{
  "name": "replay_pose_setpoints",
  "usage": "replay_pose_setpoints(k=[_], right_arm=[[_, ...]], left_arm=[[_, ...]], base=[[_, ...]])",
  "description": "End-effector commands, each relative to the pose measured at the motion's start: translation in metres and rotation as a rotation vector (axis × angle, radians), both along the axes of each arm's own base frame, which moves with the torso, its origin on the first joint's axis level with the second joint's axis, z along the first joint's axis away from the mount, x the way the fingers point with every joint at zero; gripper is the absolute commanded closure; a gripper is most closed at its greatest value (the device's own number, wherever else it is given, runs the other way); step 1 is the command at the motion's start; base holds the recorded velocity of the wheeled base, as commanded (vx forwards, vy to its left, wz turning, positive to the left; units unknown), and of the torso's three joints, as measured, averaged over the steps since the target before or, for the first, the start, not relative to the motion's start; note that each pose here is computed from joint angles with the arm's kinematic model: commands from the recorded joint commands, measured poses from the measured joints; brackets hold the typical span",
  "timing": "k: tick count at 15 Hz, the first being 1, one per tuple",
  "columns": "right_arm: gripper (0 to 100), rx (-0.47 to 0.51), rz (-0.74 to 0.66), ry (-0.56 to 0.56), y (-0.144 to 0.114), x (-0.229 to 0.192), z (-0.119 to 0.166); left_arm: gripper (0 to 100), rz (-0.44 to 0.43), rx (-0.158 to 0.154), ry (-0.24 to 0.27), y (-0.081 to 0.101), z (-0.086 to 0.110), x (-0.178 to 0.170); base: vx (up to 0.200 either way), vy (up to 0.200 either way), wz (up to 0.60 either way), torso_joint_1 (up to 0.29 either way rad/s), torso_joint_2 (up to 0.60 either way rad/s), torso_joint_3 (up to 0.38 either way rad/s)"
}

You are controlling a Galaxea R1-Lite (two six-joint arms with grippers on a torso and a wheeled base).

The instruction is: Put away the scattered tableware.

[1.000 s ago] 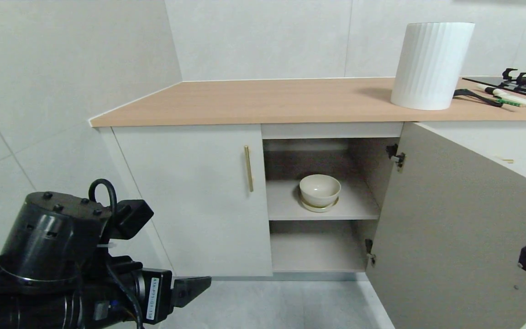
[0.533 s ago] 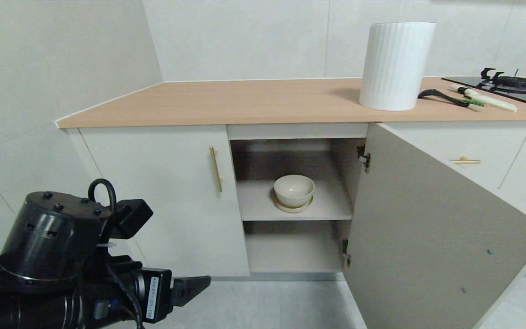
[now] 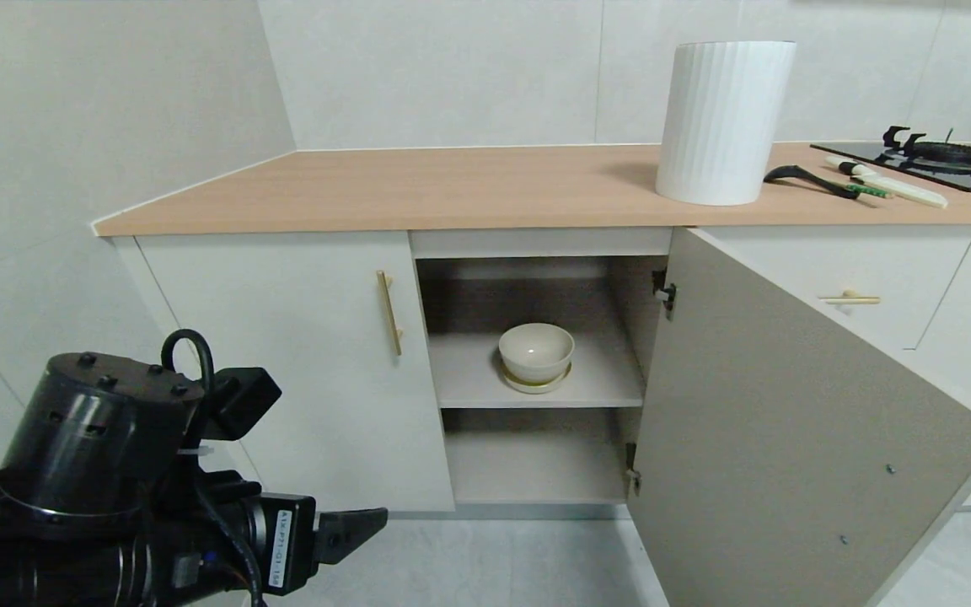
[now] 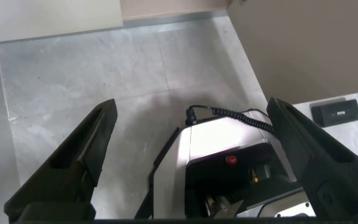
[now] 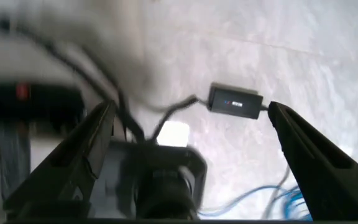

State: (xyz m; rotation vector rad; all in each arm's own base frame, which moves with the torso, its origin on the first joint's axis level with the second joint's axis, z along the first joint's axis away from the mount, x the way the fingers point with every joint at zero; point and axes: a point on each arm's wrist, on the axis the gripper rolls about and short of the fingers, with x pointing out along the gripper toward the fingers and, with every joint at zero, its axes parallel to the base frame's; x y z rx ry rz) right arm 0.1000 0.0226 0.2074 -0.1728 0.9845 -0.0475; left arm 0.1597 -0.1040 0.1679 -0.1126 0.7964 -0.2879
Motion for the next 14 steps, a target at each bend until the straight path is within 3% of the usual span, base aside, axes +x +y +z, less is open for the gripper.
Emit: replay_pose_setpoints(k=[1,6,14], right_arm=[[0,0.002,-0.086,-0.011,-0.007,0.012,0.0],[0,0.019,-0.234,-0.081,-0.021,0.047,-0.005],[0,0.041,-0.238,-0.155,-0.021,0.075,-0.028]], left_arm=[[0,0.0,0.001,0.001,0.0,0.0,0.0],[0,0.0,0.001,0.001,0.0,0.0,0.0],[0,0.0,-0.001,-0.002,0.0,0.0,0.0]], base=[[0.0,0.0,0.0,0.0,0.0,0.0],[0.0,0.0,0.0,0.0,0.0,0.0],[0.0,0.0,0.0,0.0,0.0,0.0]])
